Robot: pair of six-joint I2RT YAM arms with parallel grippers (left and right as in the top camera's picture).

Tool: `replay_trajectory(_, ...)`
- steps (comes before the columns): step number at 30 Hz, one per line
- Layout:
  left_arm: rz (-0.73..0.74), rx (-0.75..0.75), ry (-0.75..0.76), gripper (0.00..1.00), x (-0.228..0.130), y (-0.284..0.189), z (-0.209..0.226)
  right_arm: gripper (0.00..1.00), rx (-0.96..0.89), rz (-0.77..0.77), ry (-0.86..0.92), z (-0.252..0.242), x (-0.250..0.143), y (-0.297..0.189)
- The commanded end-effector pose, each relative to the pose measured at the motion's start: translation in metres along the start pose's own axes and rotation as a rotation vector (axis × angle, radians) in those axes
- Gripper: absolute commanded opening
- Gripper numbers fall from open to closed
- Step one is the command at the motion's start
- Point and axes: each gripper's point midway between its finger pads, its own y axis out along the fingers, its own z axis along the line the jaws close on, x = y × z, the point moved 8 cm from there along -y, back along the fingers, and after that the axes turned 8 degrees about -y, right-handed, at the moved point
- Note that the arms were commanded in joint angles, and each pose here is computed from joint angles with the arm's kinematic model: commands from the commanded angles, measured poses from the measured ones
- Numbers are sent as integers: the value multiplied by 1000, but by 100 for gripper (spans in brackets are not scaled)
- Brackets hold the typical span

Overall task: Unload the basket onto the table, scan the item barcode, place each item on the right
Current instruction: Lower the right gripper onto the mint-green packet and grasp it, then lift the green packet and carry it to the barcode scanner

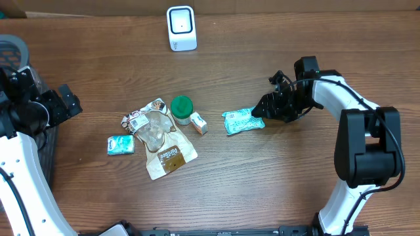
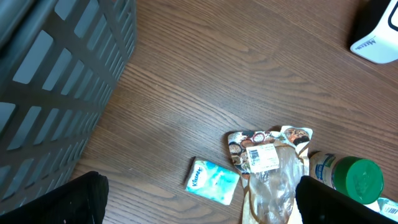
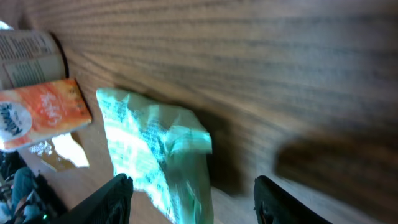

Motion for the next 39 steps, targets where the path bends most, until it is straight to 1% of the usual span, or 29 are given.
replay_trajectory(1,-12,-11,24,100,3,-3,-1,61,33,1,30,-1,-4,14)
replay_trajectory(4,-12,-11,24,100,3,-3,-1,59,40,15,69,-10,-5,26)
replay_trajectory(7,-12,-11,24,100,3,-3,-1,53,63,38,88,-16,-8,37)
replay_trajectory(8,-12,-11,24,100,3,-3,-1,49,70,40,91,-16,-9,38)
replay_trajectory(9,-11,-10,23,100,3,-3,-1,41,78,37,94,-17,-9,38)
replay_trajectory(10,-12,-11,24,100,3,-3,-1,39,79,36,95,-17,-9,38)
replay_trajectory(14,-12,-11,24,100,3,-3,-1,8,104,27,93,-15,-7,37)
replay_trajectory(15,-11,-10,23,100,3,-3,-1,5,113,24,93,-15,-7,37)
replay_trajectory(19,-12,-11,24,100,3,-3,-1,4,168,3,94,-7,3,26)
replay_trajectory(22,-12,-11,24,100,3,-3,-1,4,167,-7,82,7,13,5)
replay_trajectory(24,-12,-11,24,100,3,-3,-1,4,160,-46,44,30,24,-25)
replay_trajectory(27,-12,-11,24,100,3,-3,-1,4,148,-130,-43,65,31,-68)
replay_trajectory(30,-12,-11,24,100,3,-3,-1,4,134,-218,-127,100,23,-108)
replay_trajectory(33,-12,-11,24,100,3,-3,-1,4,125,-249,-160,124,6,-134)
replay_trajectory(39,-12,-11,24,100,3,-3,-1,4,78,-271,-248,159,-13,-150)
